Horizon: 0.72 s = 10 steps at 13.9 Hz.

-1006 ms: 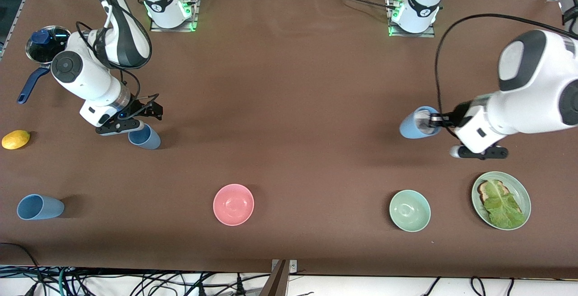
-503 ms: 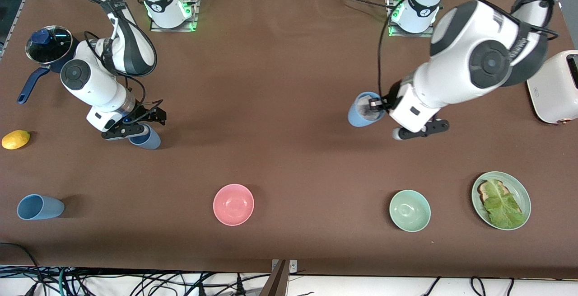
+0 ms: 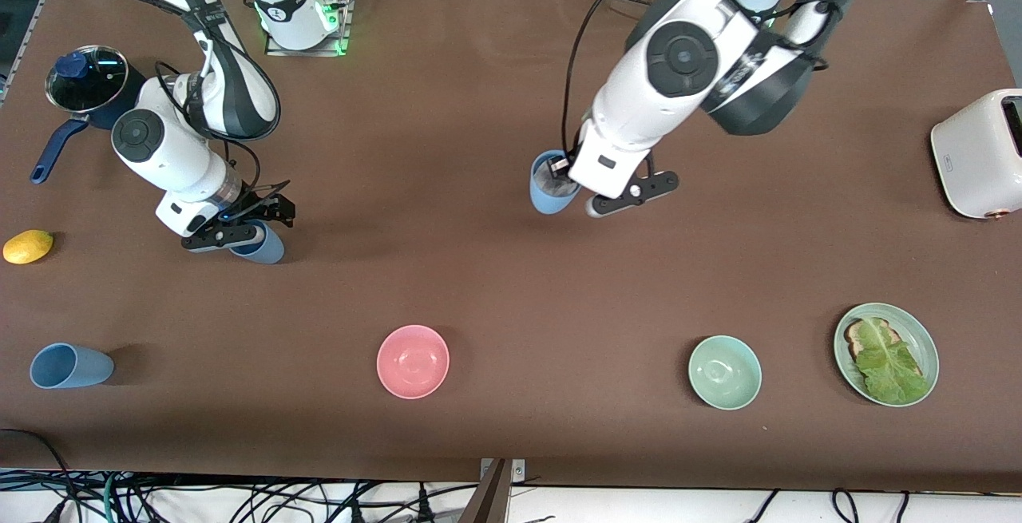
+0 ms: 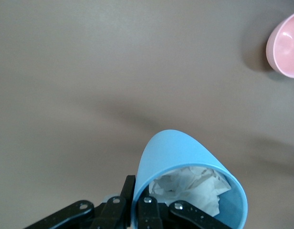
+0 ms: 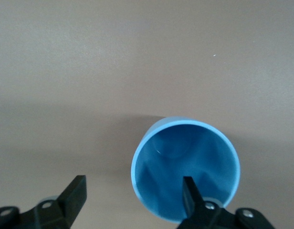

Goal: Stack blue cups with both arms
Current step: 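Set the tissue cup mid-table with the left gripper while the right gripper grasps the cup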

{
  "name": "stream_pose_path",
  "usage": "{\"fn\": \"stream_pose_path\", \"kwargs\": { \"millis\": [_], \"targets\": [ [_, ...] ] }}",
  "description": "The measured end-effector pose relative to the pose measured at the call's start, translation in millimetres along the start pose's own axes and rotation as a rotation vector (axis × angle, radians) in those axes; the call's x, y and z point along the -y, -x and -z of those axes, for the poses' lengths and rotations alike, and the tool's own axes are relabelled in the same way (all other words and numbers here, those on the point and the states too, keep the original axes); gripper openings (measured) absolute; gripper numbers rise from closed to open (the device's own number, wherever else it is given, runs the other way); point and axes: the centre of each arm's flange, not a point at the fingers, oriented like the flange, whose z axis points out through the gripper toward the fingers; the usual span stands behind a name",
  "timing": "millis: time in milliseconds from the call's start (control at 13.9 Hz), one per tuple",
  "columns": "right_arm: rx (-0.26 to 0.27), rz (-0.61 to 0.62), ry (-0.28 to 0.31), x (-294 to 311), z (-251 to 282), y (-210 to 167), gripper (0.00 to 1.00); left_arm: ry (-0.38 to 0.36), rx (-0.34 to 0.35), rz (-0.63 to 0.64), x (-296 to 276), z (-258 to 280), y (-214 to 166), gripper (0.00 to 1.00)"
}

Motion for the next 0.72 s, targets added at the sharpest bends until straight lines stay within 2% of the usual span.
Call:
{"fn": "stream_pose_path", "kwargs": {
  "millis": [72, 215, 287, 359, 718],
  "targets": [
    [0.0, 0.0, 0.0, 0, -3, 0, 0.89, -0.006, -0.012, 0.018, -7, -18, 0, 0.07],
    [0.0, 0.0, -0.001, 0, -5, 0, 0.69, -0.005, -0.03, 0.043, -19, -52, -3, 0.07],
    [0.0, 0.0, -0.001, 0, -6, 0, 0.69, -0.001, -0.039, 0.046, -22, -67, -5, 0.07],
    [0.0, 0.0, -0.001, 0, -5, 0, 0.63, 0.002, -0.048, 0.049, -25, -80, -9, 0.07],
    [-0.004, 0.0, 0.0, 0, -5, -1, 0.08, -0.016, -0.106, 0.064, -27, -130, -23, 0.07]
  ]
}}
